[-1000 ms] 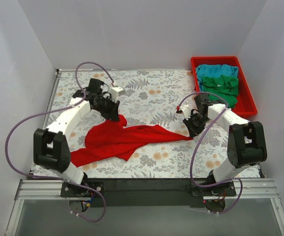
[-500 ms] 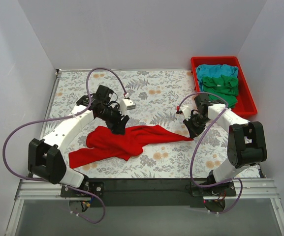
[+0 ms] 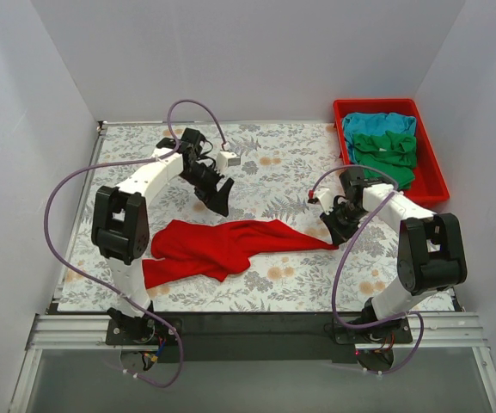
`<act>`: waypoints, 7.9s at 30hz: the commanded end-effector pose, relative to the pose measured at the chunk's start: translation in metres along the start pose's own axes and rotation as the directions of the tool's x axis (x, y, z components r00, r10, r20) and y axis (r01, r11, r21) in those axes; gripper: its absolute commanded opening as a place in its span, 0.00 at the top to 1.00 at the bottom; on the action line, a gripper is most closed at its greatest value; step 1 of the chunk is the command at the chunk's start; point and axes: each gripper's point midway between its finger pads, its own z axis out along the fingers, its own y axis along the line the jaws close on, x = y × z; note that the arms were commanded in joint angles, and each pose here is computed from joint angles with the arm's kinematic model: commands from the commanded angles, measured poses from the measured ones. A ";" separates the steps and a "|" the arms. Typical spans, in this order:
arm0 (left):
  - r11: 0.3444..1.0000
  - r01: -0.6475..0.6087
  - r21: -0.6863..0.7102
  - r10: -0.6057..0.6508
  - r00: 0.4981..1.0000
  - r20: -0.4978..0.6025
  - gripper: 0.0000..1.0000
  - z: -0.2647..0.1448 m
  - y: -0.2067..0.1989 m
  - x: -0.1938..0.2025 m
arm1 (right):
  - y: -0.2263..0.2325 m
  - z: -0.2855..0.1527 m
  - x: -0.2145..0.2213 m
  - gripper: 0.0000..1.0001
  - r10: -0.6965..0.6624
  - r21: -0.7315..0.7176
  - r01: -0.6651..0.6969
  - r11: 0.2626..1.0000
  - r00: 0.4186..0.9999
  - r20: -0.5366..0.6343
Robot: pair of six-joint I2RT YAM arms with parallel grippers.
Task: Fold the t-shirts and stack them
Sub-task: Flatten the tshirt out, then fold the tshirt
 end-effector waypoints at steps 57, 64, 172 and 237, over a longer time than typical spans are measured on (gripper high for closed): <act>0.671 0.431 -0.603 0.043 0.789 0.612 1.00 -0.252 0.119 -0.029 | -0.043 -0.050 -0.092 0.99 -0.123 0.123 0.108 0.987 0.984 0.126; 0.615 0.500 -0.610 0.180 0.663 0.726 1.00 -0.339 0.116 -0.076 | -0.072 -0.168 -0.179 0.99 -0.235 0.397 0.082 0.914 0.905 0.354; 0.423 0.490 -0.762 0.072 0.820 0.568 1.00 -0.203 0.335 0.045 | -0.227 -0.030 -0.326 0.99 -0.575 0.830 0.187 0.525 0.797 0.183; 0.712 0.467 -0.524 -0.284 0.874 0.393 0.62 -0.166 0.058 0.141 | -0.133 -0.049 -0.213 0.53 -0.658 0.480 0.520 0.707 0.733 0.174</act>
